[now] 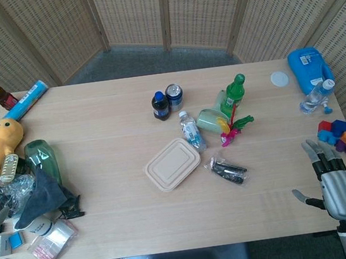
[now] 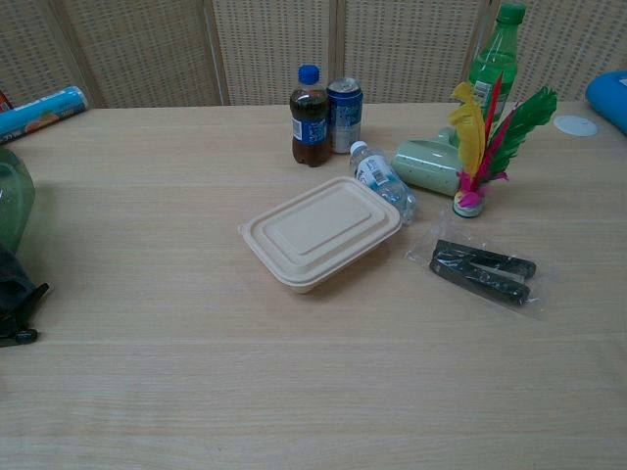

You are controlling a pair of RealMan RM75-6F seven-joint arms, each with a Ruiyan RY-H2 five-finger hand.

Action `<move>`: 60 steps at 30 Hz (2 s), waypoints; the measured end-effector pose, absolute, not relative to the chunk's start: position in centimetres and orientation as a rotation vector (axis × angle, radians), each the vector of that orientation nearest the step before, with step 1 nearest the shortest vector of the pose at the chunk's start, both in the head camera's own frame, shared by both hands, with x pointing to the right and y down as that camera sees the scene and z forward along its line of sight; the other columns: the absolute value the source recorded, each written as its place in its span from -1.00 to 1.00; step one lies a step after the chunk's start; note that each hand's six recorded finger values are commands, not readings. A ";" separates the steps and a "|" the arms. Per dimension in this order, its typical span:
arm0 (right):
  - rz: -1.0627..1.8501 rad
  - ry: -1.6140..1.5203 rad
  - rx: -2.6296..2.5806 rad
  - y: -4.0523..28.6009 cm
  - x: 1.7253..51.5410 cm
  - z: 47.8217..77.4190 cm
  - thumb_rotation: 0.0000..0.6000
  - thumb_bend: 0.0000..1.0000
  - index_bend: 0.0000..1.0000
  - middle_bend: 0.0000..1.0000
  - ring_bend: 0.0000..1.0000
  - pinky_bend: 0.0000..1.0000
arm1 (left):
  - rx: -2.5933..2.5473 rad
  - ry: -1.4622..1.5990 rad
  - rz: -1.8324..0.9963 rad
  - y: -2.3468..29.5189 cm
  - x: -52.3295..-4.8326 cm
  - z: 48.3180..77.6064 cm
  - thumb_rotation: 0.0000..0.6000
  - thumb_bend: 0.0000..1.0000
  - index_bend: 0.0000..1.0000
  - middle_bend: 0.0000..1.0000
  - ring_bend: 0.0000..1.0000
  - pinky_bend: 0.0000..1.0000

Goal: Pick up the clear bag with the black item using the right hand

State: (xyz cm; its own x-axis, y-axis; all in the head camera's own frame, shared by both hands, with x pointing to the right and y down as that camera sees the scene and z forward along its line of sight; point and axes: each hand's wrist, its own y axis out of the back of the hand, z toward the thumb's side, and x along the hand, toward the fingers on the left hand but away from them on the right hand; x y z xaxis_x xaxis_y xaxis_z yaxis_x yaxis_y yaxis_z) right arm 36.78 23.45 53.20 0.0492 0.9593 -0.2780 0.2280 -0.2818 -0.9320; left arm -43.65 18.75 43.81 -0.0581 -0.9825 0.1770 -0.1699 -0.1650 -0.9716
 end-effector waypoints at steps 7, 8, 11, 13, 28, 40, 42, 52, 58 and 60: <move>1.288 -1.226 -1.610 23.5 36.9 53.2 1.00 -1.00 -1.00 -1.00 -1.00 -0.89 | -1.429 1.304 -1.306 18.8 -43.5 43.8 1.00 -1.00 -1.00 -1.00 -1.00 -1.00; 1.289 -1.223 -1.614 23.5 36.9 53.2 1.00 -1.00 -1.00 -1.00 -1.00 -0.89 | -1.430 1.304 -1.306 18.8 -43.5 43.8 1.00 -1.00 -1.00 -1.00 -1.00 -1.00; 1.293 -1.209 -1.632 23.7 36.5 53.4 1.00 -1.00 -1.00 -1.00 -1.00 -0.94 | -1.432 1.305 -1.302 18.8 -43.4 43.7 1.00 -1.00 -1.00 -1.00 -1.00 -1.00; 1.299 -1.186 -1.649 23.9 36.1 53.6 1.00 -1.00 -1.00 -1.00 -1.00 -0.99 | -1.434 1.303 -1.306 18.8 -43.4 43.8 1.00 -1.00 -1.00 -1.00 -1.00 -1.00; 1.491 -0.711 -1.856 23.8 30.2 59.5 0.82 -1.00 -1.00 -1.00 -1.00 -1.00 | -1.434 1.286 -1.333 18.8 -43.7 44.6 1.00 -1.00 -1.00 -1.00 -1.00 -1.00; 1.515 -0.627 -1.967 22.6 22.8 64.0 0.83 -1.00 -1.00 -1.00 -1.00 -1.00 | -1.436 1.277 -1.345 18.9 -43.7 45.0 1.00 -1.00 -1.00 -1.00 -1.00 -1.00; 1.518 -0.621 -1.984 22.5 21.7 64.7 0.83 -1.00 -1.00 -1.00 -1.00 -1.00 | -1.436 1.278 -1.344 18.8 -43.8 45.0 1.00 -1.00 -1.00 -1.00 -1.00 -1.00; 1.609 -0.615 -1.980 20.4 20.9 69.3 0.82 -1.00 -1.00 -1.00 -1.00 -1.00 | -1.435 1.275 -1.348 18.9 -43.8 45.0 1.00 -1.00 -1.00 -1.00 -1.00 -1.00; 1.653 -0.651 -1.975 18.9 22.3 70.6 0.84 -1.00 -1.00 -1.00 -1.00 -1.00 | -1.443 1.268 -1.351 19.0 -43.7 45.2 1.00 -1.00 -1.00 -1.00 -1.00 -1.00; 1.662 -0.669 -1.974 18.6 22.7 70.8 0.83 -1.00 -1.00 -1.00 -1.00 -1.00 | -1.446 1.266 -1.350 19.0 -43.6 45.2 1.00 -1.00 -1.00 -1.00 -1.00 -1.00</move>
